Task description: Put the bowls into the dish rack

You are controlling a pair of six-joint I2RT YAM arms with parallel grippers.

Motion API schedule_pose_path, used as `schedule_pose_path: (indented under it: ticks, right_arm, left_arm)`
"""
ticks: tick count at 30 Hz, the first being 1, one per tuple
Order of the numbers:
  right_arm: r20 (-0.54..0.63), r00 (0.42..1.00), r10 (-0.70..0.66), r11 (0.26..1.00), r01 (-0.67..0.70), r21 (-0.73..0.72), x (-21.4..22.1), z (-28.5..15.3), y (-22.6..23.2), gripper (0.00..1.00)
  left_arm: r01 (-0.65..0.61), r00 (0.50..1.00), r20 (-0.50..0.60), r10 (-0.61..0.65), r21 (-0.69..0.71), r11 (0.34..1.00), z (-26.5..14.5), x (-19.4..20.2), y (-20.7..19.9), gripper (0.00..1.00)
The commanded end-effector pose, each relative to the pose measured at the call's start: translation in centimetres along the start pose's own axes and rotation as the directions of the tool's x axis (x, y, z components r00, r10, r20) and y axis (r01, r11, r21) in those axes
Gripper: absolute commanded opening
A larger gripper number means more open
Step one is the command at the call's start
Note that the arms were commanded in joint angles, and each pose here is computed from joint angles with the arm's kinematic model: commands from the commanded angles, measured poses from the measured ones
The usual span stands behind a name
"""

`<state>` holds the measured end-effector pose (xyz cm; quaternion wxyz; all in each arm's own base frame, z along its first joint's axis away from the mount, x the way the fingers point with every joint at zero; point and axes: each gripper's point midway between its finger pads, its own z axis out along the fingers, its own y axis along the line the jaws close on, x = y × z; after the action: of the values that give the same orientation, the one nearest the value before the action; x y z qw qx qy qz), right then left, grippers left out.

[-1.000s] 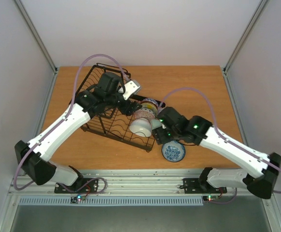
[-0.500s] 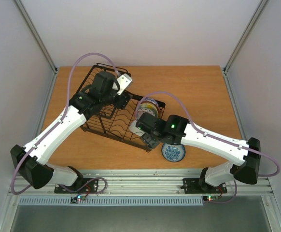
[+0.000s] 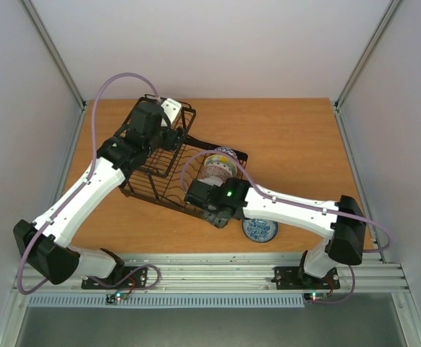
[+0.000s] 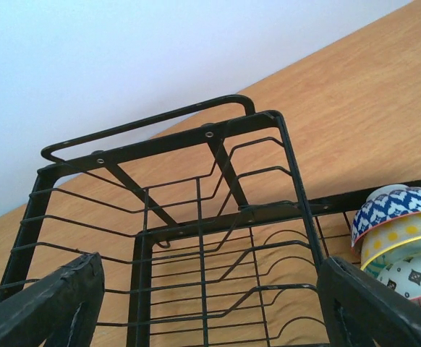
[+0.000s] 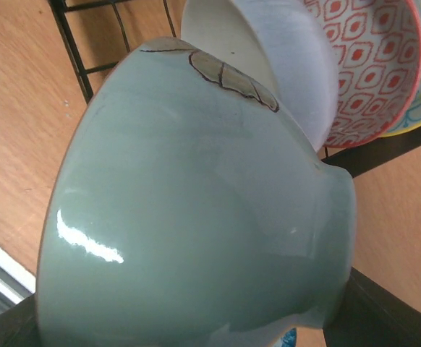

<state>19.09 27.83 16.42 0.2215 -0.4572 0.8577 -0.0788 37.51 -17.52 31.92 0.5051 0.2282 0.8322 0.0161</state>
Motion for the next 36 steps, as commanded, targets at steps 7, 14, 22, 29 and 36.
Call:
schedule_pose_path:
  ticks: [7,14,22,29,36]
  right_arm:
    - [-0.017,0.994,-0.107,0.990,0.108,0.091,-2.4,3.0,1.7,0.01]
    - [-0.046,0.990,-0.136,0.981,0.141,0.132,-2.9,4.7,2.4,0.01]
    - [-0.084,0.986,-0.143,0.975,0.155,0.159,-2.6,6.1,2.5,0.04]
    - [-0.087,0.987,-0.136,0.980,0.147,0.137,-2.4,6.2,2.9,0.16]
    - [-0.069,0.991,-0.115,0.982,0.124,0.140,-2.5,5.8,2.7,0.52]
  left_arm:
    - [0.044,0.997,0.061,-0.042,-0.030,0.999,-0.3,-1.3,0.8,0.82]
    - [0.042,0.998,0.057,-0.041,-0.017,0.999,-0.2,-1.1,0.5,0.83]
    - [0.036,0.998,0.050,-0.036,0.003,0.999,0.0,-0.9,0.1,0.84]
    - [0.036,0.998,0.050,-0.036,0.007,0.999,0.1,-0.9,0.0,0.84]
    - [0.035,0.998,0.048,-0.036,0.014,0.999,0.1,-0.8,-0.1,0.85]
